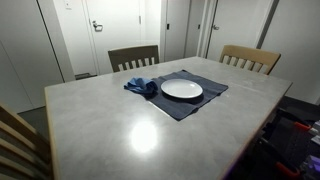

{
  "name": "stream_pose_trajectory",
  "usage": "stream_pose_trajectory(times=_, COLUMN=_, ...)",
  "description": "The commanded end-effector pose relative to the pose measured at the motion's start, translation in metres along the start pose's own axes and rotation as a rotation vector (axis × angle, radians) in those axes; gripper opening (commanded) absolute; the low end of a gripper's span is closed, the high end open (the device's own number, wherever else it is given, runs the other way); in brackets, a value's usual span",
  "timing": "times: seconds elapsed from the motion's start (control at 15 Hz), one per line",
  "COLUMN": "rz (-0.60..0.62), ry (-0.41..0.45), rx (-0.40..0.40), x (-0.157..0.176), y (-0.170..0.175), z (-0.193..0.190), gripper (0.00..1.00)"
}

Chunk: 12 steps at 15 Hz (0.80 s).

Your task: Wipe the plate with the towel

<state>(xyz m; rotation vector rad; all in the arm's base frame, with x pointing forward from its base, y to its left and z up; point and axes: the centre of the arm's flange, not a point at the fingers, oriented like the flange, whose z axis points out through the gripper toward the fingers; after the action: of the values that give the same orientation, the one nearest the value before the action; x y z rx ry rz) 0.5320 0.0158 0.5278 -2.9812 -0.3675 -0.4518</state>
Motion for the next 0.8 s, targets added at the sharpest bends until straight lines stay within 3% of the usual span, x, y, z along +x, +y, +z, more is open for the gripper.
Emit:
stream_pose_trajectory(times=0.0, rz=-0.039, ry=-0.017, rx=0.008, x=0.036, y=0.017, z=0.021, gripper=1.00)
stream_pose_trajectory(times=0.73, rz=-0.197, ry=-0.044, rx=0.058, x=0.116, y=0.005, z=0.079, gripper=1.00)
